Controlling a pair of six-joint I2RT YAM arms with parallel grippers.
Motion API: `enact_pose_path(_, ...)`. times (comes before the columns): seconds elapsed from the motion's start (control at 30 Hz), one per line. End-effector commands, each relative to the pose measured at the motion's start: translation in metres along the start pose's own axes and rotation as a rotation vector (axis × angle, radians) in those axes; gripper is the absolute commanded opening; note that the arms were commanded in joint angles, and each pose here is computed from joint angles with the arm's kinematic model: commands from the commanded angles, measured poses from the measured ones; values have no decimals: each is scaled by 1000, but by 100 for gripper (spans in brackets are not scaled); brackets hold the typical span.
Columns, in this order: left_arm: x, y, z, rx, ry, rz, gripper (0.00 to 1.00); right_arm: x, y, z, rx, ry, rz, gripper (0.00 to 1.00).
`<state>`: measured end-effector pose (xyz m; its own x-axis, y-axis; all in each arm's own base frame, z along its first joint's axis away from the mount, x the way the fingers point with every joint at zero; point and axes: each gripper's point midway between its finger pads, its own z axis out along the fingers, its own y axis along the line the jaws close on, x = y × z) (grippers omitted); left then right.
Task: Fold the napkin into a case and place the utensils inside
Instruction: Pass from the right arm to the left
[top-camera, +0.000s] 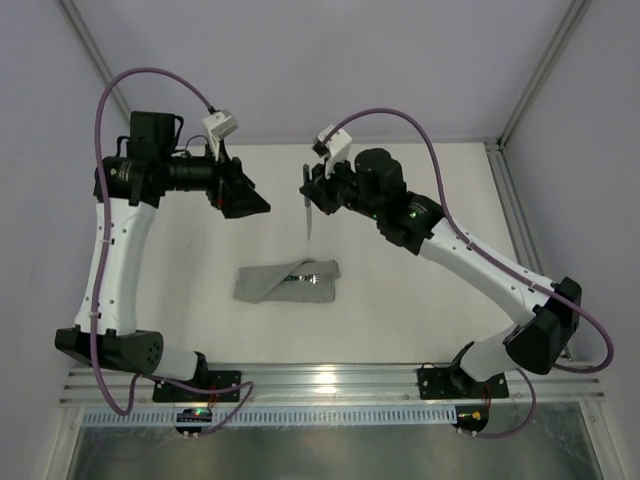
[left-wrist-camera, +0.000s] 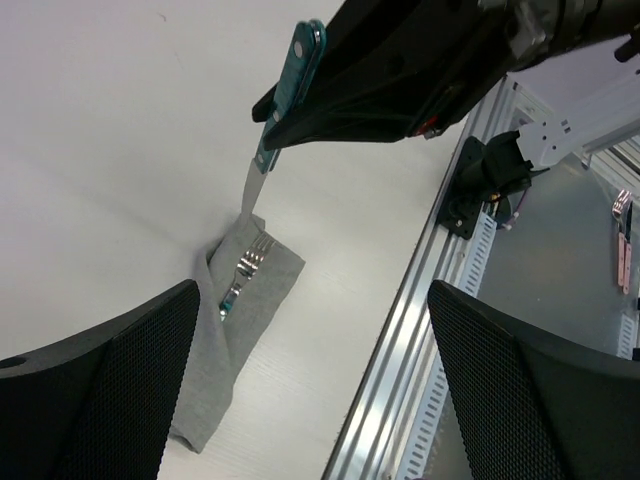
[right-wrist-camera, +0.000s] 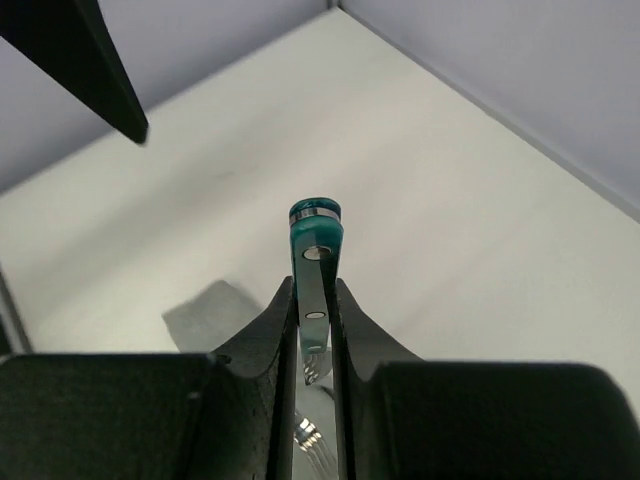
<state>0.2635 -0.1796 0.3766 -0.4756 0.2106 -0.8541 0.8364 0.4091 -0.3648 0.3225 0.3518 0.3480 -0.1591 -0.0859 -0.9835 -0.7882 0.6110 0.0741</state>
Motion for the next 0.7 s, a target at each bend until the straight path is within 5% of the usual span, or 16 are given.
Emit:
enact_pose_path(0.0,-11,3,1,-37,-23,-15,97,46,-35,-20,242,203,-186,3)
enact_pose_path(0.53,-4,37,52,-127,44,-66,78,29,33,29,52,135,-224,3)
enact_pose_path(0.67,0,40,55,-136,59,-53,63,22,39,29,28,103,-190,3)
